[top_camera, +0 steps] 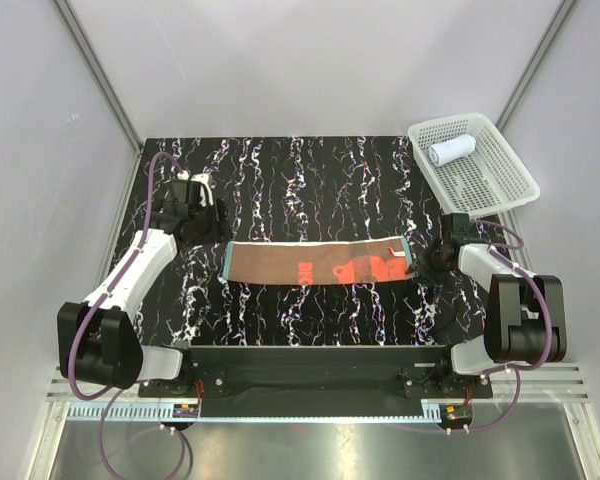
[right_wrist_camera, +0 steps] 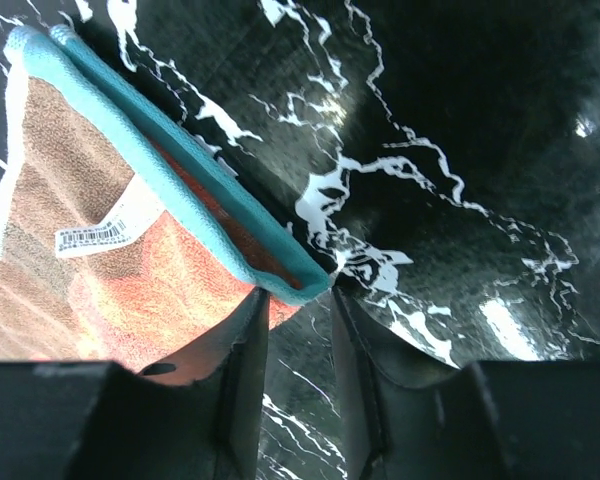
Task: Roll the towels
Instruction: Fold the towel
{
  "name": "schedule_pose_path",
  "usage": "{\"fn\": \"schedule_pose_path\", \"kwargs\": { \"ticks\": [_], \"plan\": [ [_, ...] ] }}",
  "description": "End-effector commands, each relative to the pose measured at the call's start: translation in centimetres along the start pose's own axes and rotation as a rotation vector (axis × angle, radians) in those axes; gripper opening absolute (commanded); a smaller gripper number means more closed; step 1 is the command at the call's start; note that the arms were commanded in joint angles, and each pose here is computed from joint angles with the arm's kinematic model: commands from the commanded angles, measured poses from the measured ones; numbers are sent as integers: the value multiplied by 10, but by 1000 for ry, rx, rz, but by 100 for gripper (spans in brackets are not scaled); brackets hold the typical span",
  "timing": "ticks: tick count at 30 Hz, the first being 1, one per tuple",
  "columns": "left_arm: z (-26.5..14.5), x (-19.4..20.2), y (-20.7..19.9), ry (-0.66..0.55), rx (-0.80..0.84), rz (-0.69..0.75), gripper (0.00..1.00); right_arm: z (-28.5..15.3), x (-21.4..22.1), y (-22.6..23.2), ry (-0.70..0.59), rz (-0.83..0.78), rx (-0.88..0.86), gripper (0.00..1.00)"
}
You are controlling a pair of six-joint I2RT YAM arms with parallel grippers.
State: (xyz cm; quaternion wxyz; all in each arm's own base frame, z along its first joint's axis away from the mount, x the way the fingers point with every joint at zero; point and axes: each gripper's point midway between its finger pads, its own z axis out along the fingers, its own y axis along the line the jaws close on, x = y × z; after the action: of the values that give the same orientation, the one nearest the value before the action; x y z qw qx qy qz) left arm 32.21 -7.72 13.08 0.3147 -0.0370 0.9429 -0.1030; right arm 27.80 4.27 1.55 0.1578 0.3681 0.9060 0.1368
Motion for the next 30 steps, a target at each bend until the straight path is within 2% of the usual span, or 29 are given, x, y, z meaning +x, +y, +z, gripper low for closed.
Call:
{"fn": "schedule_pose_path", "kwargs": {
  "ticks": [1,5,8,9,14,21,26,30],
  "plan": [
    [-2,-15,-4,-45,4,29,68,7,-11,-1,-32,-19,8,37],
    [-1,-14,-4,-41,6,29,68,8,-10,-1,-28,-18,10,29],
    [-1,-14,-4,-39,7,29,68,11,-8,-1,-10,-20,9,19],
    [-1,-14,-4,-39,7,29,68,11,-8,0,-8,-20,2,12],
    [-2,-14,-5,-41,11,31,68,9,-10,1,-14,-32,2,1],
    [-12,-7,-17,-30,59,31,68,-34,-31,4,-113,-81,51,0],
    [-24,-4,-11,-71,42,37,68,-76,-45,44,-185,-138,-41,0],
    [-23,-1,-5,-88,15,36,68,-96,-33,86,-189,-219,-82,0]
  ]
}}
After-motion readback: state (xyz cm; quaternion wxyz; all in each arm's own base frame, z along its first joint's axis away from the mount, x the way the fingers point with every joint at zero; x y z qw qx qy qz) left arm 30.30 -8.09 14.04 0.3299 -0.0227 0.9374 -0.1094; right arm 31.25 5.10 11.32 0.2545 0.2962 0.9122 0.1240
